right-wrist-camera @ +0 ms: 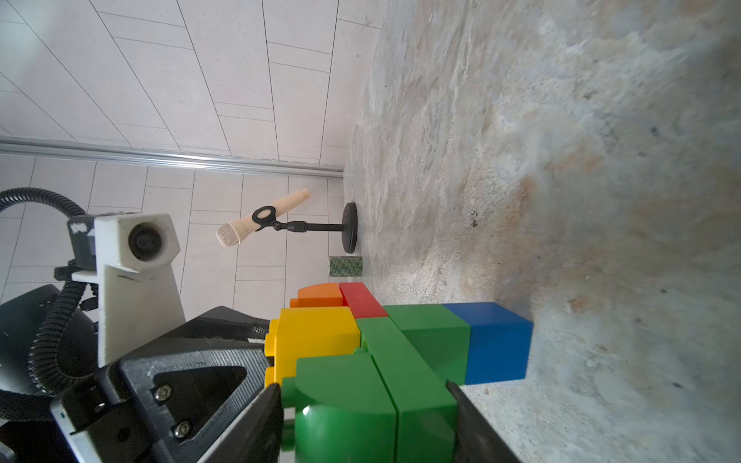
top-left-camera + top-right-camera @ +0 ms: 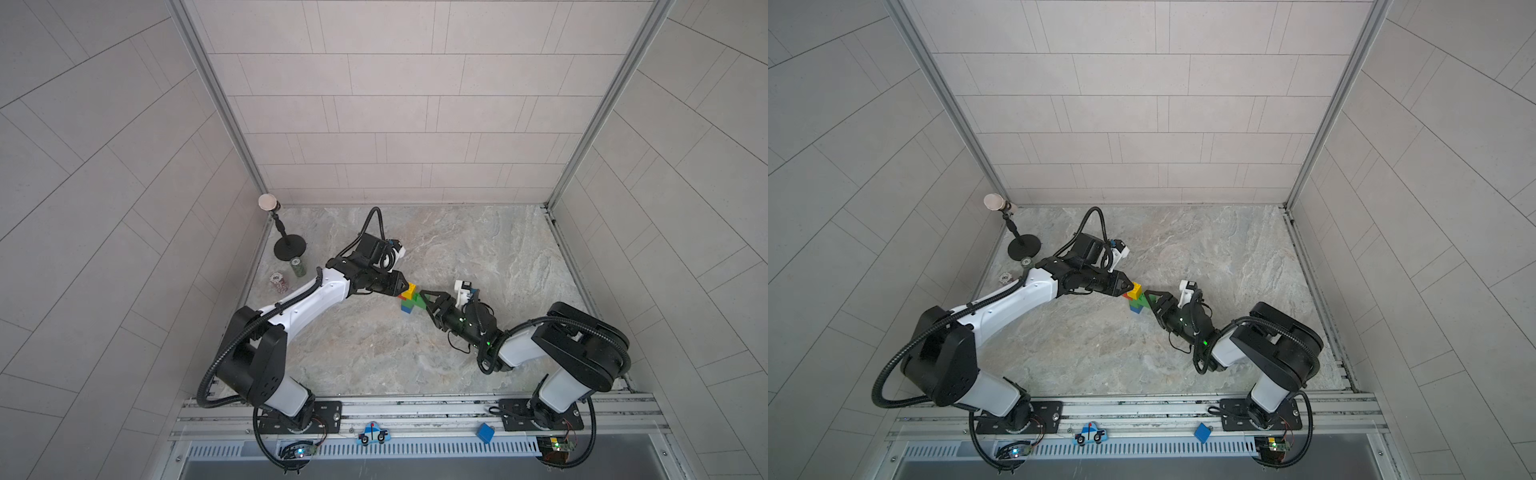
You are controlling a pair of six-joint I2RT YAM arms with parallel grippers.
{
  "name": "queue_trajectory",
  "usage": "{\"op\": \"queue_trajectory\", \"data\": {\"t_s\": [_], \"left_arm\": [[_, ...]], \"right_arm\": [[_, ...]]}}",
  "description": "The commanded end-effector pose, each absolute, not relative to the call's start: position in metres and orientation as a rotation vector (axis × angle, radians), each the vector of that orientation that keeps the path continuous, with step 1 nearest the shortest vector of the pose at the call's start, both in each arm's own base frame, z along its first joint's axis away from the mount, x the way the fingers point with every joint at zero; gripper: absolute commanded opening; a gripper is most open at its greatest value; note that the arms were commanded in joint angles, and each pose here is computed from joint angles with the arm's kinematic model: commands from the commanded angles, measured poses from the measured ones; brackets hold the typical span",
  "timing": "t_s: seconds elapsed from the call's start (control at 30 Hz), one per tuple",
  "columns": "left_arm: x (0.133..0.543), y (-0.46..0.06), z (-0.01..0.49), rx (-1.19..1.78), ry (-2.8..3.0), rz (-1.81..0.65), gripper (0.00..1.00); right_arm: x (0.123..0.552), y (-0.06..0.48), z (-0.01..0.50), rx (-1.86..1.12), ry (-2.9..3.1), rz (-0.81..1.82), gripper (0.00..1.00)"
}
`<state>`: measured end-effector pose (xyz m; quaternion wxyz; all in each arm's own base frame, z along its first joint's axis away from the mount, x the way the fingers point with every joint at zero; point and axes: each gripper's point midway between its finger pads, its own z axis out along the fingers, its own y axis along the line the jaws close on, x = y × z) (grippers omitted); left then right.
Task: Assemble a fork with lego
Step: Assemble the lego brick with the lego brick.
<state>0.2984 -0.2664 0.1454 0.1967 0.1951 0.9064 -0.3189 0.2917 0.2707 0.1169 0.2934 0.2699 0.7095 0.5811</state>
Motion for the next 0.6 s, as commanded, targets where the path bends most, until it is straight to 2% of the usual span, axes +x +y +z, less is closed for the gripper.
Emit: {"op": "queue_trajectory", "data": {"t_s": [0.0, 0.27, 0.37, 0.53, 0.57], "left_arm": [[0.290, -0.262, 0.138, 0.575, 2.586, -0.866, 0.24], [0.290, -0.262, 0.138, 0.575, 2.587, -0.866, 0.24], [0.290, -0.262, 0.137, 0.575, 2.588, -0.868, 0.24], [0.289, -0.262, 0.139, 0.576, 2.585, -0.868, 0.24], [0.290, -0.263, 0.140, 0.576, 2.582, -0.869, 0.24]], "right_arm": [[0.293, 0.274, 0.119, 0.724, 1.880, 1.563, 0.60], [0.292, 0.273, 0.118, 0.724, 1.882, 1.559, 0.55], [0.292, 0.271, 0.121, 0.713, 1.870, 1.547, 0.71], [0.293, 0.263, 0.133, 0.665, 1.854, 1.479, 0.79], [0.293, 0.262, 0.136, 0.647, 1.858, 1.460, 0.88]]}}
